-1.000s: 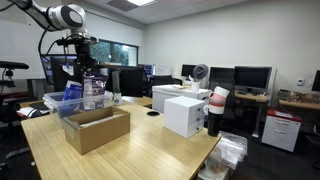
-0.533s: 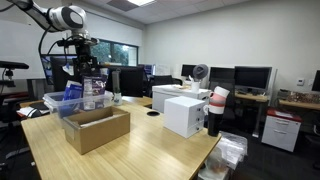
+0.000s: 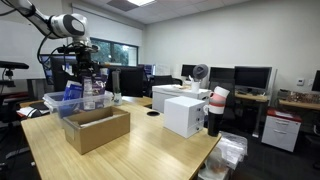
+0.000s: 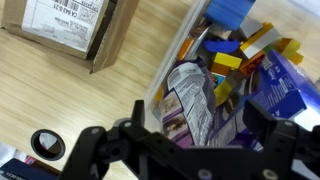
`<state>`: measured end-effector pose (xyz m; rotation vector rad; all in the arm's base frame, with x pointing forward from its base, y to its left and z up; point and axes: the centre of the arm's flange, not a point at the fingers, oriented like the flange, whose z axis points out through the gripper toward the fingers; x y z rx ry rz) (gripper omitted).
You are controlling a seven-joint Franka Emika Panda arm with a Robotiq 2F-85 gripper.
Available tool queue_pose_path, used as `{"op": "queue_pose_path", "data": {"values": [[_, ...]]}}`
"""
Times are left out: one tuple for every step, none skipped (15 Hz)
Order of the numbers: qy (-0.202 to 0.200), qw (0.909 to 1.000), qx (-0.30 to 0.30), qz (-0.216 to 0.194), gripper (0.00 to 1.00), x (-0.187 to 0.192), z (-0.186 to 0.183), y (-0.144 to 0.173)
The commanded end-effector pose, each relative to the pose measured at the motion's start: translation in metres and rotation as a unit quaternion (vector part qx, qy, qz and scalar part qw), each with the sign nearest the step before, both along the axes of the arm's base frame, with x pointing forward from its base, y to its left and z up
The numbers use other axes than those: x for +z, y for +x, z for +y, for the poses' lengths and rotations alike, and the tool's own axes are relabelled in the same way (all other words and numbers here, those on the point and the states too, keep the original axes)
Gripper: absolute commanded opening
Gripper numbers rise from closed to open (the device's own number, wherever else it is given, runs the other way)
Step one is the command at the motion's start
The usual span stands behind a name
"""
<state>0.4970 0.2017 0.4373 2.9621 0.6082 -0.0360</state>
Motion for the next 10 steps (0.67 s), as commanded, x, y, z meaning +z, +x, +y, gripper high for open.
{"op": "queue_pose_path", "data": {"values": [[0.013, 0.9998, 0.011, 0.009, 1.0, -0.013, -0.008, -0.006], [0.014, 0.9998, 0.012, 0.009, 1.0, -0.015, -0.008, -0.006], [0.017, 0.9997, 0.014, 0.008, 1.0, -0.016, -0.008, -0.006], [0.021, 0.9995, 0.024, -0.003, 1.0, -0.02, -0.003, -0.002], [0.023, 0.9994, 0.027, -0.006, 1.0, -0.02, -0.002, -0.001], [0.024, 0.9991, 0.031, -0.014, 1.0, -0.021, 0.0, 0.002], [0.025, 0.9988, 0.033, -0.025, 1.0, -0.023, 0.001, 0.007], [0.027, 0.9986, 0.035, -0.027, 1.0, -0.024, 0.003, 0.01], [0.028, 0.9985, 0.036, -0.031, 1.0, -0.026, 0.004, 0.012], [0.029, 0.9983, 0.037, -0.035, 1.0, -0.028, 0.004, 0.014]]}}
